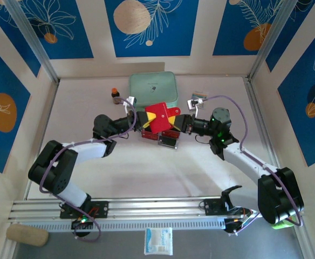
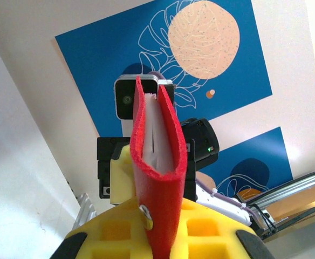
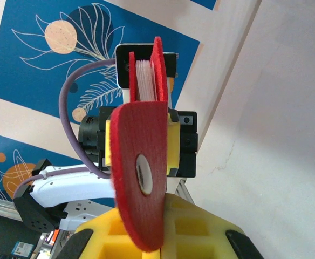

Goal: Put the credit cards into the card holder
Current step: Open the button on the card holder.

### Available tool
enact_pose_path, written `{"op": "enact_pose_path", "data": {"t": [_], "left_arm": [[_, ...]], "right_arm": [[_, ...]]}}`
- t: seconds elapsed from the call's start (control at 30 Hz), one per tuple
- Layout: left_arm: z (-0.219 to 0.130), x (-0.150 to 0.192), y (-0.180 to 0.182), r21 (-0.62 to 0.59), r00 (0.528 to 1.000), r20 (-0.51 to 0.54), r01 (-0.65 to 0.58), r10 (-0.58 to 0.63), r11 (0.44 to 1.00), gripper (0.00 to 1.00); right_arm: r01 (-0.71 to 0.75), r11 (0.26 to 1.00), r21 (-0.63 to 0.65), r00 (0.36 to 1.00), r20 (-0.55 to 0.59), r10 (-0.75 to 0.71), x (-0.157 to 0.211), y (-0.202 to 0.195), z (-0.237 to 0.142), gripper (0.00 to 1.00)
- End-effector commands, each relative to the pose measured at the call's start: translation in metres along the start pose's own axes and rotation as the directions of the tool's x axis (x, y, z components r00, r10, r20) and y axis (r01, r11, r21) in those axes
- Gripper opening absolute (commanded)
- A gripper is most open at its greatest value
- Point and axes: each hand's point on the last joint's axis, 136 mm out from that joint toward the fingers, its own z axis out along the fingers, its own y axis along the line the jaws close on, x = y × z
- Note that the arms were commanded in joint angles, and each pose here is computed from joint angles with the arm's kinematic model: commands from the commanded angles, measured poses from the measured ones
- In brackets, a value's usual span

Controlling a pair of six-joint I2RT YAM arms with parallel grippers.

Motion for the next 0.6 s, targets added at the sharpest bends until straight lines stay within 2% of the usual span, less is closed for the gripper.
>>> {"op": "enact_pose_path", "data": {"t": [0.0,0.03,0.23,0.33,0.4,0.5,0.57], "left_arm": [[-0.001,-0.006,0.0,-0.004,0.998,0.021,-0.059,0.06,0.998,0.29],[-0.004,-0.007,0.005,-0.024,0.998,0.031,-0.06,0.061,0.998,0.41],[-0.022,-0.005,0.017,-0.149,0.993,0.041,-0.102,0.109,0.984,1.0],[-0.032,0.0,0.025,-0.259,0.989,0.012,-0.14,0.148,0.956,1.0],[-0.04,0.004,0.029,-0.366,0.984,-0.021,-0.173,0.178,0.914,1.0],[-0.056,0.005,0.03,-0.545,0.968,-0.079,-0.243,0.239,0.803,1.0],[-0.062,0.004,0.023,-0.61,0.954,-0.121,-0.288,0.273,0.738,1.0]], "right_arm": [[0.015,0.999,-0.03,0.999,-0.047,-0.016,0.011,0.01,0.001,0.0],[0.013,1.0,-0.015,0.999,-0.036,-0.013,0.011,0.008,-0.001,0.0],[-0.029,0.998,0.06,0.999,0.017,0.028,0.019,-0.011,-0.011,0.0],[-0.051,0.993,0.105,0.998,0.034,0.047,0.028,-0.023,-0.015,0.0],[-0.062,0.988,0.14,0.997,0.044,0.056,0.034,-0.031,-0.017,0.0],[-0.064,0.977,0.202,0.996,0.066,0.052,0.043,-0.042,-0.018,0.0],[-0.065,0.966,0.251,0.996,0.081,0.045,0.048,-0.049,-0.019,0.0]]}}
